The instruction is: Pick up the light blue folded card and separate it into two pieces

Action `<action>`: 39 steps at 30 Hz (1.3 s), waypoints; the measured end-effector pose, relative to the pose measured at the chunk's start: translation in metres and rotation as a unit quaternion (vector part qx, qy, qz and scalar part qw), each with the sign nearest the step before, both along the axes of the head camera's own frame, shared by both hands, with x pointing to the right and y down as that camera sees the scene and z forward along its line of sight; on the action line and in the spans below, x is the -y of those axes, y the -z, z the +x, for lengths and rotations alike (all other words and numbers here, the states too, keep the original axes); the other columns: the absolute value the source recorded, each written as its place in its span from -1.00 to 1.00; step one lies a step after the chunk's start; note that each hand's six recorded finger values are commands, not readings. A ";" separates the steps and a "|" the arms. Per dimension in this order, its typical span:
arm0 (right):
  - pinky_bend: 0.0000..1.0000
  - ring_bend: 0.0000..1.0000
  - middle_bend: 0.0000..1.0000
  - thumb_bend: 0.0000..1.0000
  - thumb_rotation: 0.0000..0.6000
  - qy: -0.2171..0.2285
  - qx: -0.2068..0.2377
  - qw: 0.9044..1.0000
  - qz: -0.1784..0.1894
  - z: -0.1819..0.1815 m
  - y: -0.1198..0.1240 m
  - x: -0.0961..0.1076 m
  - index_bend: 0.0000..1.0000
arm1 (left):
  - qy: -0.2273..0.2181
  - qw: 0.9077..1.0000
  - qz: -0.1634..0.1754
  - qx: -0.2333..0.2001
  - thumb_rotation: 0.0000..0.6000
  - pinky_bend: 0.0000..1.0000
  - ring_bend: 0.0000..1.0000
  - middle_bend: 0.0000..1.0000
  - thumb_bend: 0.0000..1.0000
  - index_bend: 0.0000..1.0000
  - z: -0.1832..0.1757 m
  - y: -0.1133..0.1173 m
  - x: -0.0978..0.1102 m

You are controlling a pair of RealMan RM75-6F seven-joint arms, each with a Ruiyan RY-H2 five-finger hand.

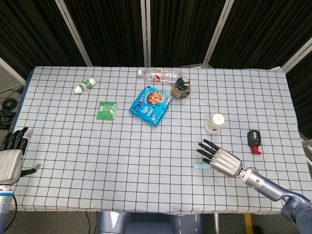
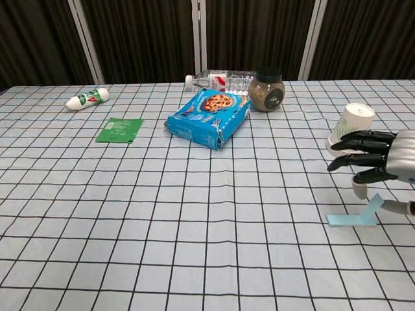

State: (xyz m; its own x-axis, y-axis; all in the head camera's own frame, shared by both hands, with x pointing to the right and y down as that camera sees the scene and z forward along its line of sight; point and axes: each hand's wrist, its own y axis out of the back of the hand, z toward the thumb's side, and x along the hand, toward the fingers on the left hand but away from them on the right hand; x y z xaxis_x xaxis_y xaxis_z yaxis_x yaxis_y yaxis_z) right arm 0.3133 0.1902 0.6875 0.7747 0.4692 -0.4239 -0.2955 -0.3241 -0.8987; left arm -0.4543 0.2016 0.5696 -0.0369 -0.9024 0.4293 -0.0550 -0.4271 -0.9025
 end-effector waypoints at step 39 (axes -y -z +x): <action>-1.00 -1.00 -0.59 -0.14 1.00 -0.093 0.098 0.990 -0.037 -0.051 0.020 0.038 0.42 | 0.002 1.000 -0.008 -0.007 1.00 -1.00 -1.00 -1.00 -1.00 -1.00 0.000 -0.004 0.001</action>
